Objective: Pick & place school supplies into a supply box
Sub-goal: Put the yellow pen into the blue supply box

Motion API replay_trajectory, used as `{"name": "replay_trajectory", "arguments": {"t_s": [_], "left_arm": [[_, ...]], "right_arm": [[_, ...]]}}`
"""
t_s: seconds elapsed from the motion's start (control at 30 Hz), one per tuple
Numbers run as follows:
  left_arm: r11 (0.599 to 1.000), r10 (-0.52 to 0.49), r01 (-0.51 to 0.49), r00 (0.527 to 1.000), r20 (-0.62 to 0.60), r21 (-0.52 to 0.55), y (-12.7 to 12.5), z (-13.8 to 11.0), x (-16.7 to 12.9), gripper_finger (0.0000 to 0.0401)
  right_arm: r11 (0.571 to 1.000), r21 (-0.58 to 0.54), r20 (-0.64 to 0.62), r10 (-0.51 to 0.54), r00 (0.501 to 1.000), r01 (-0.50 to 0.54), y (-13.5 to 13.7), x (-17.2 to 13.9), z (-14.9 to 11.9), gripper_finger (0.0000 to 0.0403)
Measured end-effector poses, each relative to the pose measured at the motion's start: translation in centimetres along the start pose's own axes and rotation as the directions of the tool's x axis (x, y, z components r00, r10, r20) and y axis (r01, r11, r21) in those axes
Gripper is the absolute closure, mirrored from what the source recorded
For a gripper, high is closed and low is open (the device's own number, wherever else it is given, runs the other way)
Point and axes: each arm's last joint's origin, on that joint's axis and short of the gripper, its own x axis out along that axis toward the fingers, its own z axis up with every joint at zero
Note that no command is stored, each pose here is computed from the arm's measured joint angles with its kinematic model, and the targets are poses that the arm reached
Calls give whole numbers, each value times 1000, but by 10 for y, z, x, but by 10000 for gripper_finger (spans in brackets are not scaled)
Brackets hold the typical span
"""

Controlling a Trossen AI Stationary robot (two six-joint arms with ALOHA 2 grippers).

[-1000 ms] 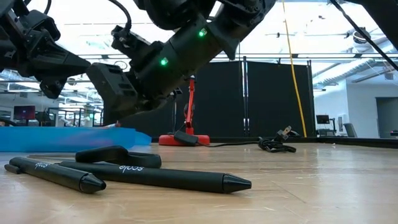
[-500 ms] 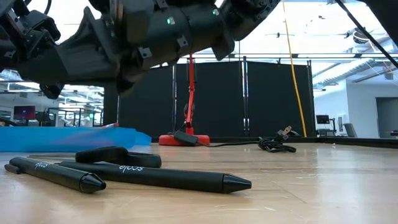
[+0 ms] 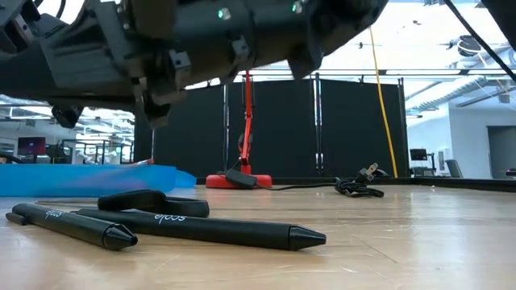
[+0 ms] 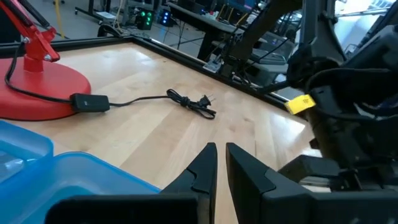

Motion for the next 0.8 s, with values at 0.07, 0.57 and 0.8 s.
{"name": "replay_trajectory", "arguments": {"t_s": [0.07,0.57,0.8], "left_arm": [[1000,2,-2,1000,2,-3,0,0,0,364],[1000,6,-6,1000,-4,4,0,-1,0,364],[1000,8,-8,1000,-1,4,0,0,0,364]], "right_arm": [[1000,17,44,16,999,-17,-4,4,-3,403],[999,-24,73,-34,997,36,-10,24,-17,274],[996,-46,98,-75,992,80,-10,27,-21,211]]}}
